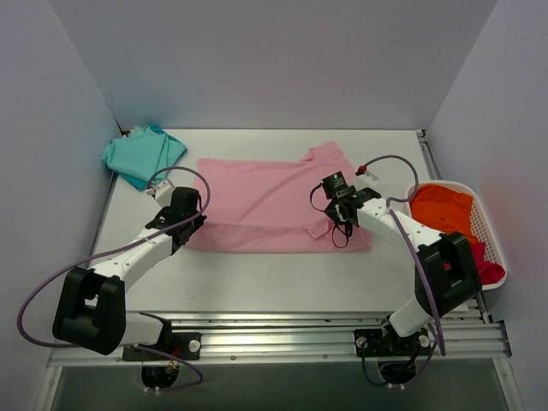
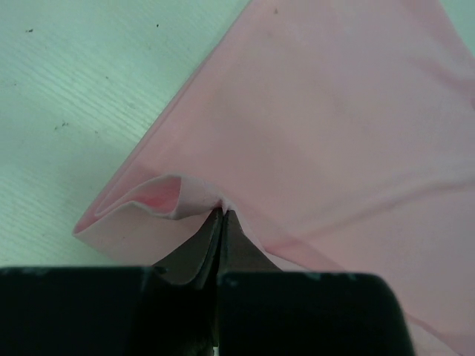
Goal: Fold and stack the t-shirts
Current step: Fold the tshirt
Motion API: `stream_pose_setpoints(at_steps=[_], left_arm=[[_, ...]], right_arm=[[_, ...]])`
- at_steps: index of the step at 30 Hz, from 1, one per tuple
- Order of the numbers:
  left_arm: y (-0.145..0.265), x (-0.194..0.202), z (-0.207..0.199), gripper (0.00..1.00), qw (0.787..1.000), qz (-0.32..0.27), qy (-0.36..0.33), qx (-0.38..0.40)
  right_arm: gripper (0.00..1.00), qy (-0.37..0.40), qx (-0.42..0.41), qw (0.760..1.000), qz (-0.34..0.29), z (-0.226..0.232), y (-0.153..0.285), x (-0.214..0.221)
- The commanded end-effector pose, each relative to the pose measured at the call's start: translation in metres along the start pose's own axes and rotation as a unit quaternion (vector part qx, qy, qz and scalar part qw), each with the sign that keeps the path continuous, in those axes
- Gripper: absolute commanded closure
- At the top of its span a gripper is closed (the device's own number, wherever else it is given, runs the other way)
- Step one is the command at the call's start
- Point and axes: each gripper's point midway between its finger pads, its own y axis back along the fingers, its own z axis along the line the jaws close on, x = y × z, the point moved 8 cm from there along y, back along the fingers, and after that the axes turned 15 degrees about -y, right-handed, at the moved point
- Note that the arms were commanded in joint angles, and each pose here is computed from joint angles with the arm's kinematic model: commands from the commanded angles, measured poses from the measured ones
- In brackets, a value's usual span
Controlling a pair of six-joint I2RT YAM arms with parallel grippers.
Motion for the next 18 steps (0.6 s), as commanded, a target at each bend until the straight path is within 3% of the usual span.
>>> stream_pose_setpoints(at_steps=[1, 11, 12, 14, 15, 16, 18], left_arm=[[-0.013, -0.031, -0.018, 0.98, 0.999, -0.031, 0.011, 0.033], [-0.079, -0.021, -0.014, 0.97, 1.000, 0.016, -0.005, 0.009], [-0.085, -0.019, -0.012, 0.86, 1.000, 0.023, -0.006, 0.006], [-0.103, -0.017, -0.012, 0.65, 1.000, 0.027, -0.006, 0.008], [-0.108, -0.016, -0.012, 0.41, 0.999, 0.034, -0.007, 0.013], [-0.116, -0.014, -0.013, 0.32, 0.999, 0.041, -0.007, 0.012], [-0.121, -0.015, -0.015, 0.22, 0.999, 0.044, -0.005, 0.023]], right_arm=[[1.00, -0.002, 0.005, 1.000, -0.018, 0.017, -0.010, -0.011], [1.00, -0.020, 0.061, 0.997, -0.042, 0.015, -0.056, -0.032], [0.98, -0.018, 0.071, 0.996, -0.041, 0.012, -0.063, -0.031], [0.55, -0.028, 0.092, 0.994, -0.047, 0.006, -0.073, -0.037], [0.33, -0.027, 0.102, 0.993, -0.044, 0.003, -0.080, -0.036], [0.09, -0.032, 0.106, 0.993, -0.046, 0.001, -0.085, -0.039], [0.00, -0.031, 0.118, 0.991, -0.059, -0.001, -0.091, -0.042]])
